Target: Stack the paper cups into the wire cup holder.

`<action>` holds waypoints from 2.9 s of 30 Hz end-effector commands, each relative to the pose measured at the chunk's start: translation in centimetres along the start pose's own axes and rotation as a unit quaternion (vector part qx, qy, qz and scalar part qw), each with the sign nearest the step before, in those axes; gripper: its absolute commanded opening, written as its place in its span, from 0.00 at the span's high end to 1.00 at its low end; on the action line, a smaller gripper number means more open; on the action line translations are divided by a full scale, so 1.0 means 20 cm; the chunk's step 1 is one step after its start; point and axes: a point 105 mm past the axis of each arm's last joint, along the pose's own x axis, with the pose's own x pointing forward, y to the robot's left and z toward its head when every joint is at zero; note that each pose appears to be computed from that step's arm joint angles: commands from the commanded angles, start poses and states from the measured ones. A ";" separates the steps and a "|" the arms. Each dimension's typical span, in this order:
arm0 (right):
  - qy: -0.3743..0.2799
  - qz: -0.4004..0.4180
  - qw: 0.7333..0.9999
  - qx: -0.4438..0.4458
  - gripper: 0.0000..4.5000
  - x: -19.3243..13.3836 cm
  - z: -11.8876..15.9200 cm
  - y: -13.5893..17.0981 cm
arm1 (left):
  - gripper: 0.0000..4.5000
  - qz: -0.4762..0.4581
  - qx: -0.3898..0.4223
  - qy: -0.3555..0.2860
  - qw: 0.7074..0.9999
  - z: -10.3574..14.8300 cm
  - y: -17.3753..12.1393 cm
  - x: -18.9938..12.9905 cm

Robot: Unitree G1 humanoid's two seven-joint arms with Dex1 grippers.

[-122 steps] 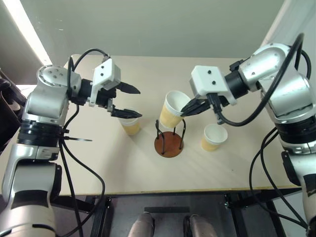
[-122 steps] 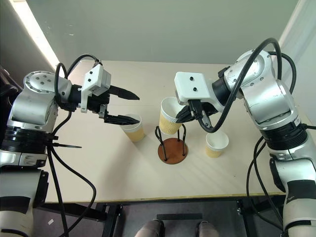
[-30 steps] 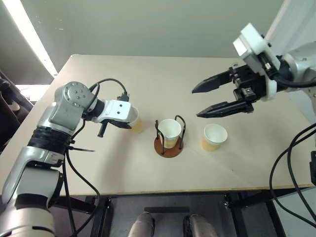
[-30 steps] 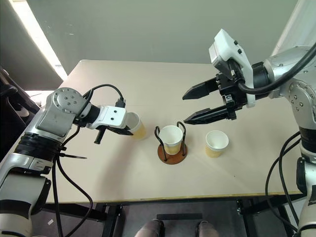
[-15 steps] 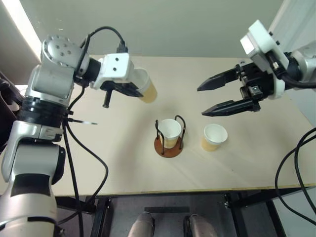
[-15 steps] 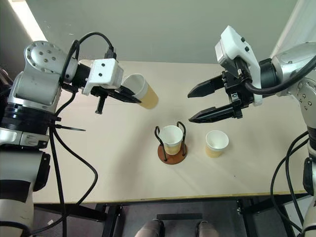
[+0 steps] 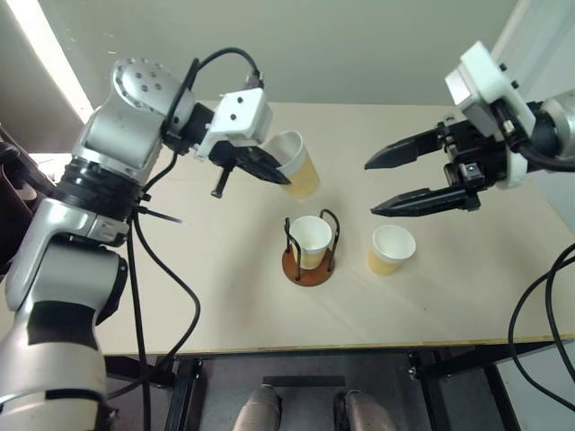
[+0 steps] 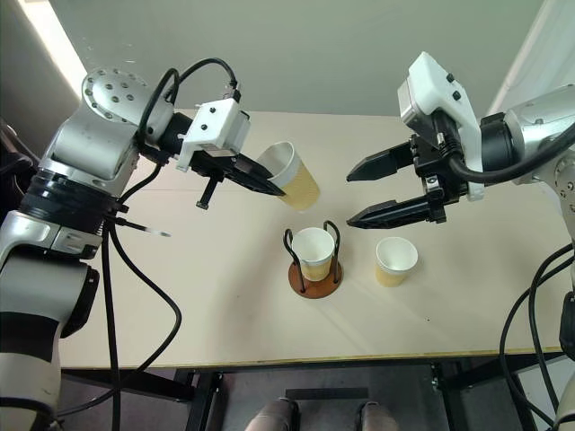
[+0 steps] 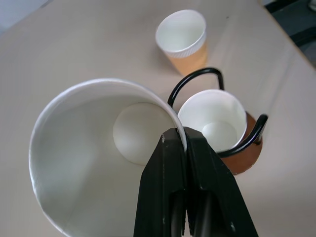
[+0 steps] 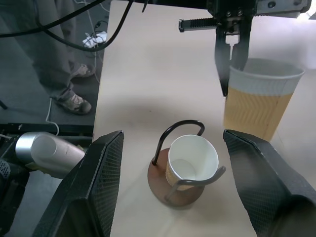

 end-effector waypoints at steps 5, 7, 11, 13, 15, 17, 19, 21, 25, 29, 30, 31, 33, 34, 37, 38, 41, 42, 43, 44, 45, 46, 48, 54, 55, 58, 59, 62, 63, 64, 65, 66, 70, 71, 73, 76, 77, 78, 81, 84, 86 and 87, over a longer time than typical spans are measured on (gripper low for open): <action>-0.006 -0.035 0.999 -0.013 0.26 -0.07 0.05 0.02 | 0.99 -0.048 0.044 -0.028 0.998 0.14 -0.01 0.03; -0.005 -0.038 0.999 -0.011 0.26 -0.07 0.04 0.02 | 0.99 -0.058 0.047 -0.026 0.997 0.15 -0.02 0.03; -0.004 -0.043 0.999 -0.009 0.26 -0.07 0.04 0.02 | 0.99 -0.071 0.050 -0.018 0.996 0.15 -0.03 0.04; -0.005 -0.044 0.999 -0.008 0.26 -0.07 0.04 0.02 | 0.99 -0.081 0.050 -0.015 0.995 0.13 -0.05 0.06; -0.006 -0.045 0.999 -0.007 0.26 -0.07 0.04 0.02 | 0.99 -0.088 0.053 -0.010 0.995 0.12 -0.06 0.07; -0.006 -0.046 0.999 -0.007 0.26 -0.07 0.04 0.02 | 0.99 -0.094 0.058 -0.002 0.994 0.10 -0.07 0.08; -0.006 -0.046 0.999 -0.006 0.26 -0.07 0.04 0.02 | 0.99 -0.105 0.056 -0.009 0.993 0.11 -0.09 0.10; -0.007 -0.046 0.999 -0.006 0.26 -0.07 0.04 0.02 | 0.99 -0.111 0.053 -0.013 0.992 0.12 -0.10 0.10; -0.008 -0.046 0.999 -0.005 0.26 -0.07 0.04 0.02 | 0.99 -0.117 0.055 -0.006 0.992 0.11 -0.11 0.11; -0.008 -0.046 0.999 -0.005 0.26 -0.07 0.04 0.02 | 0.99 -0.125 0.065 0.013 0.990 0.08 -0.14 0.12; -0.008 -0.046 0.999 -0.004 0.26 -0.07 0.04 0.02 | 0.99 -0.127 0.068 0.020 0.989 0.06 -0.14 0.13; -0.008 -0.046 0.999 -0.004 0.26 -0.07 0.04 0.02 | 0.99 -0.127 0.068 0.021 0.989 0.06 -0.14 0.13; -0.008 -0.046 0.999 -0.004 0.26 -0.07 0.04 0.02 | 0.99 -0.131 0.062 0.013 0.989 0.07 -0.15 0.13; -0.008 -0.046 0.999 -0.004 0.26 -0.07 0.04 0.02 | 0.99 -0.134 0.064 0.017 0.989 0.06 -0.15 0.14; -0.008 -0.047 0.999 -0.004 0.26 -0.07 0.04 0.02 | 0.99 -0.139 0.062 0.020 0.988 0.04 -0.17 0.14; -0.008 -0.047 0.999 -0.004 0.26 -0.07 0.04 0.02 | 0.99 -0.140 0.060 0.018 0.988 0.04 -0.17 0.14; -0.008 -0.048 0.999 -0.003 0.26 -0.07 0.04 0.02 | 0.99 -0.141 0.065 0.028 0.987 0.02 -0.17 0.14; -0.007 -0.048 0.999 -0.003 0.26 -0.07 0.04 0.02 | 0.99 -0.141 0.067 0.033 0.987 0.01 -0.17 0.15; -0.007 -0.048 0.999 -0.003 0.26 -0.07 0.04 0.02 | 0.99 -0.141 0.069 0.035 0.987 0.00 -0.18 0.15; -0.007 -0.048 0.999 -0.003 0.26 -0.07 0.03 0.02 | 0.99 -0.141 0.072 0.038 0.987 -0.01 -0.17 0.15; -0.007 -0.048 0.999 -0.003 0.26 -0.07 0.03 0.02 | 0.99 -0.139 0.076 0.043 0.986 -0.02 -0.17 0.15; -0.007 -0.048 0.999 -0.003 0.26 -0.07 0.03 0.02 | 0.99 -0.138 0.079 0.046 0.986 -0.02 -0.16 0.16; -0.006 -0.048 0.999 -0.003 0.26 -0.07 0.03 0.02 | 0.99 -0.139 0.084 0.047 0.986 -0.03 -0.17 0.17; -0.004 -0.049 0.999 -0.001 0.26 -0.08 0.03 0.02 | 0.99 -0.137 0.090 0.042 0.986 -0.04 -0.16 0.19; -0.003 -0.050 0.999 0.000 0.26 -0.08 0.03 0.02 | 0.99 -0.136 0.091 0.043 0.986 -0.04 -0.16 0.19; -0.001 -0.051 0.999 0.002 0.26 -0.08 0.02 0.02 | 0.86 -0.133 0.088 0.044 0.986 -0.04 -0.14 0.19; -0.001 -0.051 0.999 0.002 0.26 -0.08 0.02 0.02 | 0.79 -0.132 0.088 0.043 0.986 -0.04 -0.14 0.19; 0.001 -0.053 0.999 0.003 0.26 -0.08 0.01 0.02 | 0.54 -0.128 0.090 0.040 0.987 -0.03 -0.13 0.19; 0.001 -0.053 0.999 0.003 0.26 -0.08 0.01 0.02 | 0.47 -0.126 0.090 0.039 0.987 -0.03 -0.12 0.19; 0.003 -0.054 0.999 0.004 0.26 -0.08 0.01 0.01 | 0.39 -0.125 0.090 0.039 0.987 -0.03 -0.12 0.20; 0.004 -0.055 0.998 0.004 0.26 -0.08 0.01 0.01 | 0.30 -0.124 0.090 0.039 0.987 -0.03 -0.12 0.19; 0.004 -0.056 0.998 0.004 0.26 -0.08 0.01 0.01 | 0.23 -0.123 0.090 0.038 0.988 -0.03 -0.11 0.19; 0.007 -0.066 0.998 0.002 0.26 -0.08 -0.01 -0.01 | 0.01 -0.105 0.084 0.025 0.991 0.00 -0.08 0.18; 0.012 -0.071 0.997 0.002 0.26 -0.08 -0.03 -0.02 | 0.01 -0.092 0.080 0.014 0.992 0.02 -0.05 0.17; 0.036 -0.080 0.996 0.000 0.26 -0.07 -0.10 -0.02 | 0.01 -0.063 0.066 -0.011 0.996 0.06 0.00 0.14; 0.068 -0.082 0.994 -0.004 0.26 -0.05 -0.19 -0.02 | 0.01 -0.038 0.041 -0.046 0.997 0.12 0.04 0.09; 0.079 -0.078 0.994 -0.006 0.26 -0.04 -0.22 -0.01 | 0.01 -0.032 0.031 -0.056 0.997 0.14 0.04 0.06; 0.090 -0.074 0.993 -0.009 0.26 -0.03 -0.25 -0.01 | 0.01 -0.028 0.025 -0.059 0.998 0.14 0.04 0.05; 0.140 -0.071 0.987 -0.030 0.26 0.01 -0.37 -0.02 | 0.01 -0.016 0.010 -0.046 0.999 0.10 0.01 0.00; 0.170 -0.064 0.982 -0.046 0.26 0.04 -0.45 -0.03 | 0.01 -0.009 -0.004 -0.027 1.000 0.05 -0.02 -0.04; 0.186 -0.056 0.979 -0.059 0.26 0.07 -0.49 -0.04 | 0.01 0.001 -0.014 -0.004 1.000 0.00 -0.05 -0.09; 0.194 -0.052 0.978 -0.064 0.26 0.08 -0.52 -0.04 | 0.01 0.005 -0.019 0.007 1.000 -0.02 -0.06 -0.11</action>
